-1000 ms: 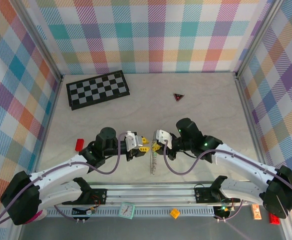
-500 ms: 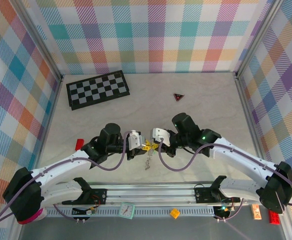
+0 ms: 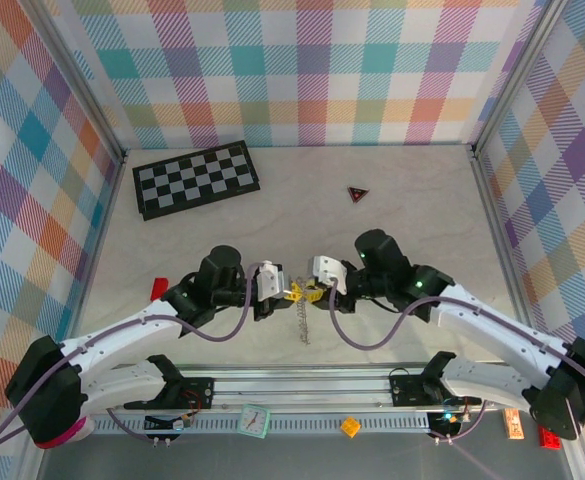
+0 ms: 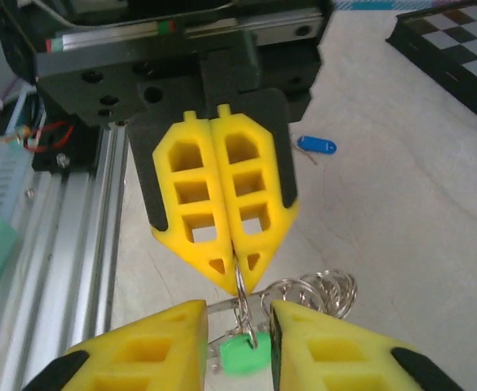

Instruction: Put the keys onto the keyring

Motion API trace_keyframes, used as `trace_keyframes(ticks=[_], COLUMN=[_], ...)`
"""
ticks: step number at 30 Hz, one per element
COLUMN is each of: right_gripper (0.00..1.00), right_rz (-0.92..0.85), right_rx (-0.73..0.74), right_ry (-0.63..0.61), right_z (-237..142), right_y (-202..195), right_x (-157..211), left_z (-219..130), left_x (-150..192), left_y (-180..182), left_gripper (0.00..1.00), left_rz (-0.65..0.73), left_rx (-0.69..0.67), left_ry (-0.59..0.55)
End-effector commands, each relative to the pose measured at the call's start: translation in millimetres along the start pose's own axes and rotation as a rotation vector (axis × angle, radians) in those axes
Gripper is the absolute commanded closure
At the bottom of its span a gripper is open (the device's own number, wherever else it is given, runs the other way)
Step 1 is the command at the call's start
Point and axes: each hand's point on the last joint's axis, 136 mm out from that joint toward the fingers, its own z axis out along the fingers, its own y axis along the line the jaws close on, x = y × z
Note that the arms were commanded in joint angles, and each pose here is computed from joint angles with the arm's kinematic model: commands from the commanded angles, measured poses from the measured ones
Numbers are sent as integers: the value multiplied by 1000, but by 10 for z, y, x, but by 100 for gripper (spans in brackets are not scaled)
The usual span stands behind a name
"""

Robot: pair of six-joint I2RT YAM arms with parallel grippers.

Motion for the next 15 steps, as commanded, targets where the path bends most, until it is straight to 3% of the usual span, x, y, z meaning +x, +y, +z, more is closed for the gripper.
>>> trace_keyframes(ticks=[1,6,15], right_gripper=[72,71,71], right_rz=[47,63,69], right_rx=[-21,-13,-6], right_ry=[-141,-210,-200], right_z=[-22,-22,44], right_y=[41,75,35], right_x=[-145,-105,-52], left_z=[-48,-53,-47], left_x=[-210,-216,-217], left_y=[-27,-35,-59], left_gripper=[100,100,100], left_rz=[32,24,26], left_rx=[-3,-9,5], left_ry=[-117,-157,-168])
